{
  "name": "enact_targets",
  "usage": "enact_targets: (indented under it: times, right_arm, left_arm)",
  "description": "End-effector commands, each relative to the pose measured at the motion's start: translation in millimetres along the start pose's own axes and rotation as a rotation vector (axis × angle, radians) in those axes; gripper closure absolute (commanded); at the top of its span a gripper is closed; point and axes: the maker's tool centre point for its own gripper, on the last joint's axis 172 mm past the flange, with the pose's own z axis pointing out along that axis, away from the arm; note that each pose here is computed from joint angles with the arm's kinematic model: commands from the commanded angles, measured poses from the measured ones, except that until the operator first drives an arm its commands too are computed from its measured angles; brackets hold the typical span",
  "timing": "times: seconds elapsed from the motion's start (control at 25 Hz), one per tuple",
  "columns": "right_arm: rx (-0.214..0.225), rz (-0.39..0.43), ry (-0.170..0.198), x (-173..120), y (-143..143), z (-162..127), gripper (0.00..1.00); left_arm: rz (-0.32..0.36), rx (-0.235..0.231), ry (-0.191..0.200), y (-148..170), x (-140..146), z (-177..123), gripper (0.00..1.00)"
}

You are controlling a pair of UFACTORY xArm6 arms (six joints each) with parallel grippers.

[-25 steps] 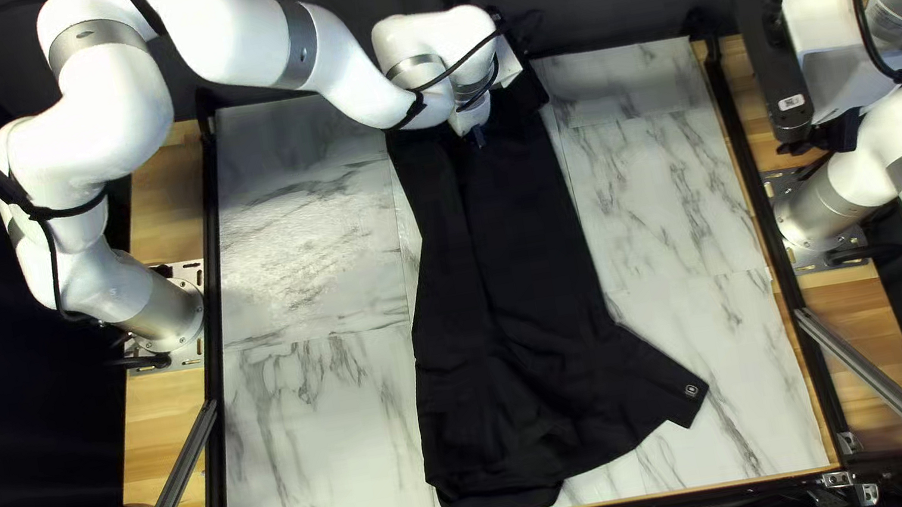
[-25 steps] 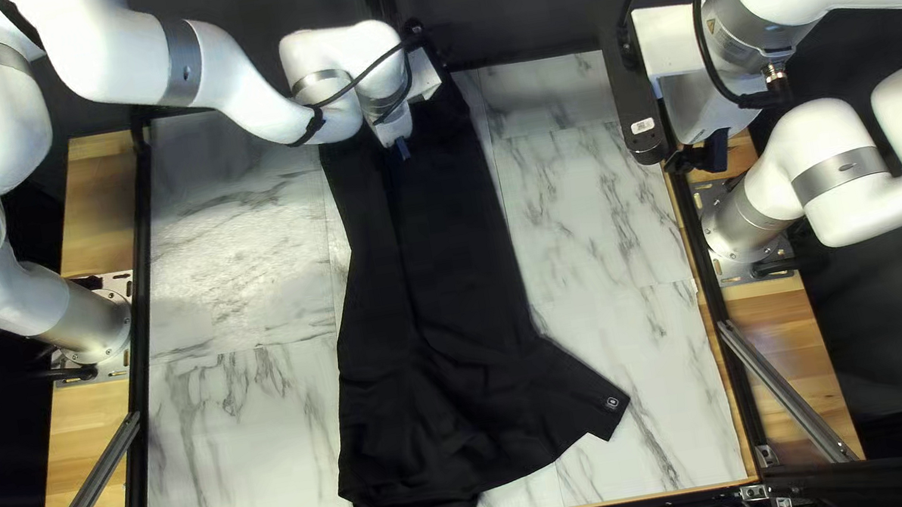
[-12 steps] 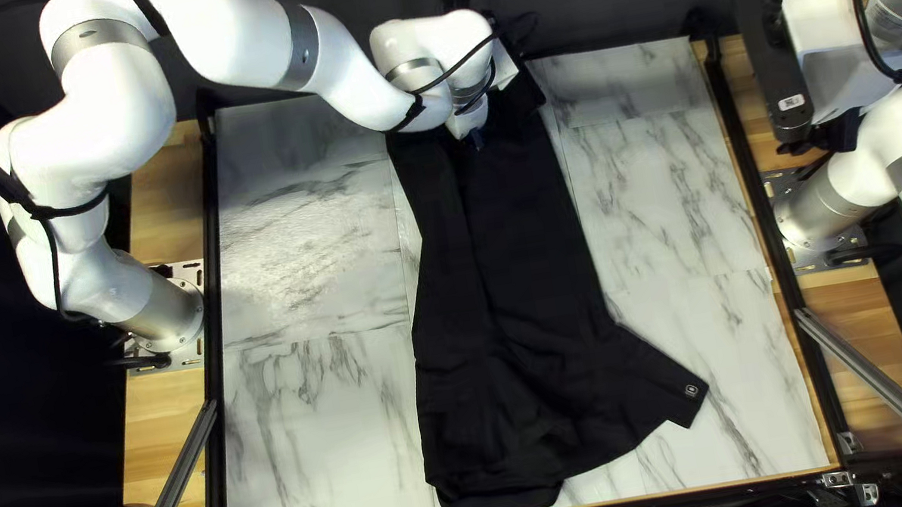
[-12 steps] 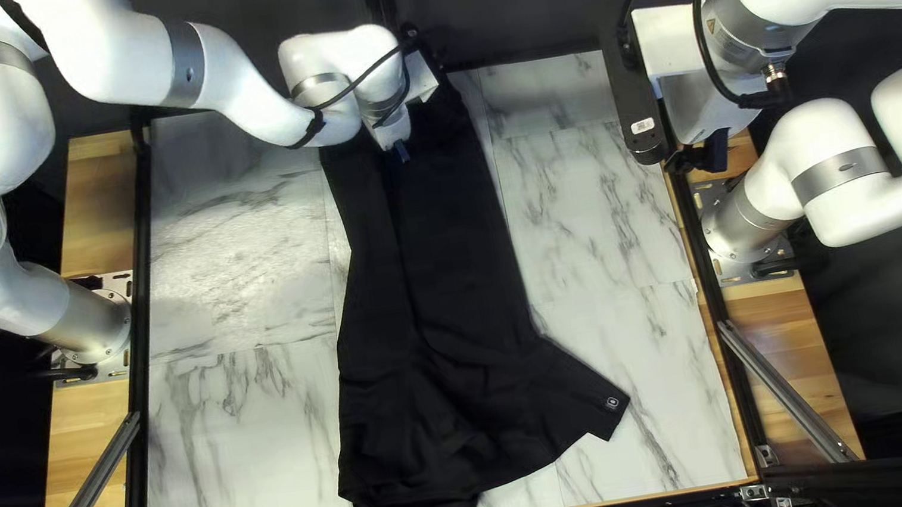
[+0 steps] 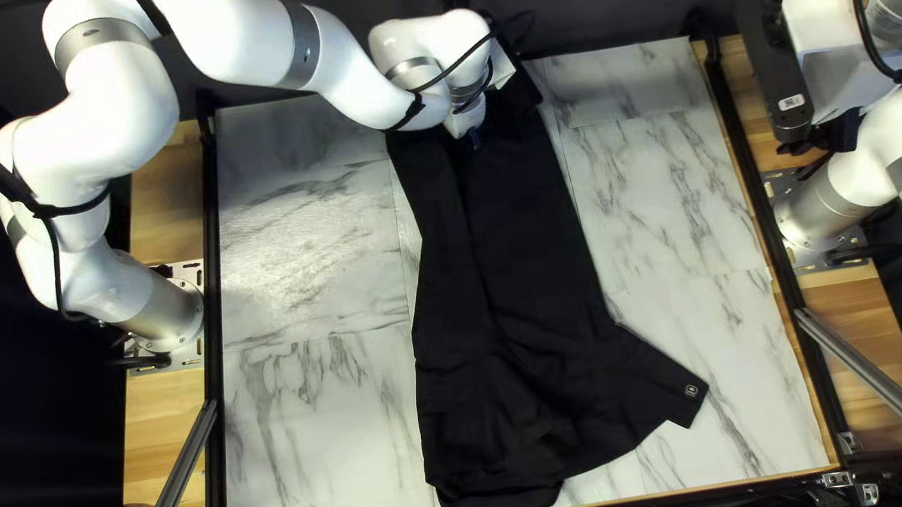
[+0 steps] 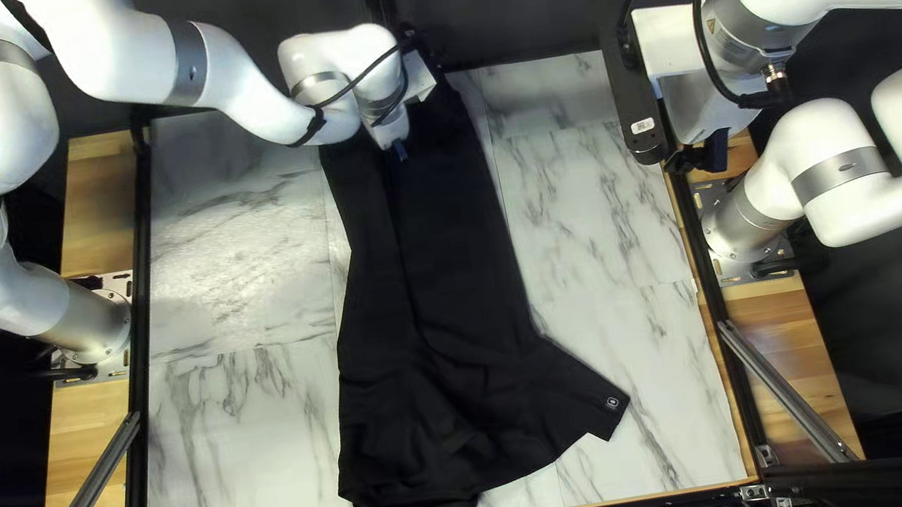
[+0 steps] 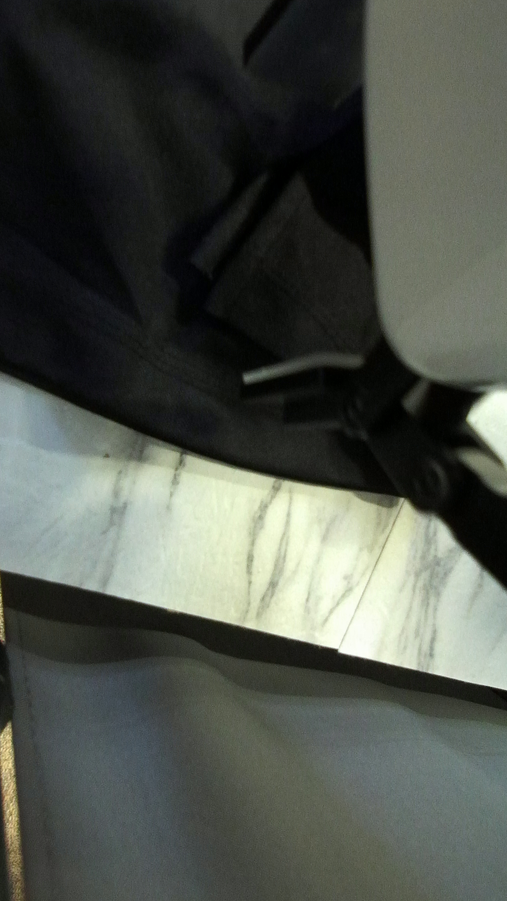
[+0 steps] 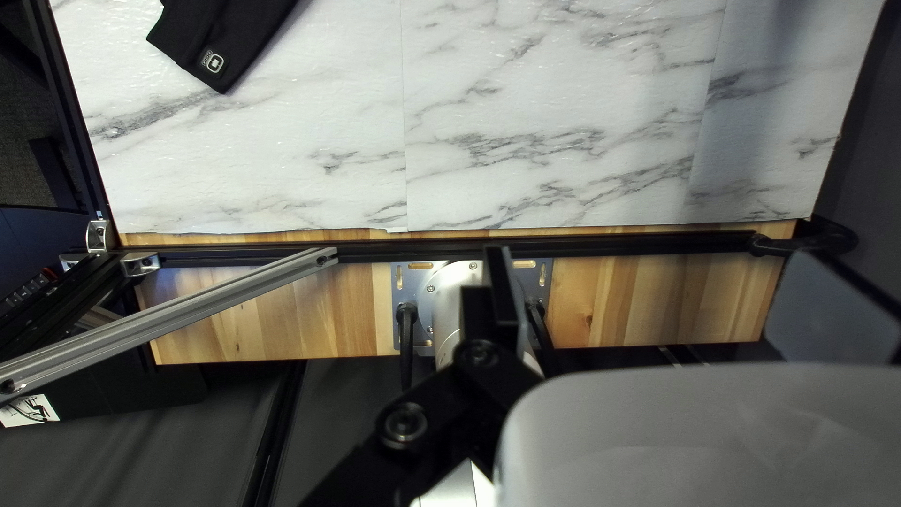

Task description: Fold t-shirt

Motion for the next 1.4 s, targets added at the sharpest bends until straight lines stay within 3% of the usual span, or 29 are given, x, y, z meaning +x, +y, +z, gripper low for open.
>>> enact_targets:
  times: [0.04,0.24,0.56,1.0,1.4]
  right_arm:
    - [0.0,0.0,0.0,0,0,0,0.0]
    - [0.0,0.0,0.0,0,0,0,0.0]
    - [0.0,0.0,0.0,0,0,0,0.0]
    - [0.0,0.0,0.0,0,0,0,0.0]
    - [0.0,0.0,0.0,0,0,0,0.0]
  left_arm:
    - [-0.002,0.003,0.005,-1,0,-9,0.97]
    - [-0.015,0.025,0.026,-9,-6,-34,0.97]
    - [-0.115,0.087,0.068,-19,-19,-56,1.0]
    - [-0.287,0.187,0.053,-21,-31,-71,1.0]
    - [-0.292,0.229,0.09,-11,-44,-108,1.0]
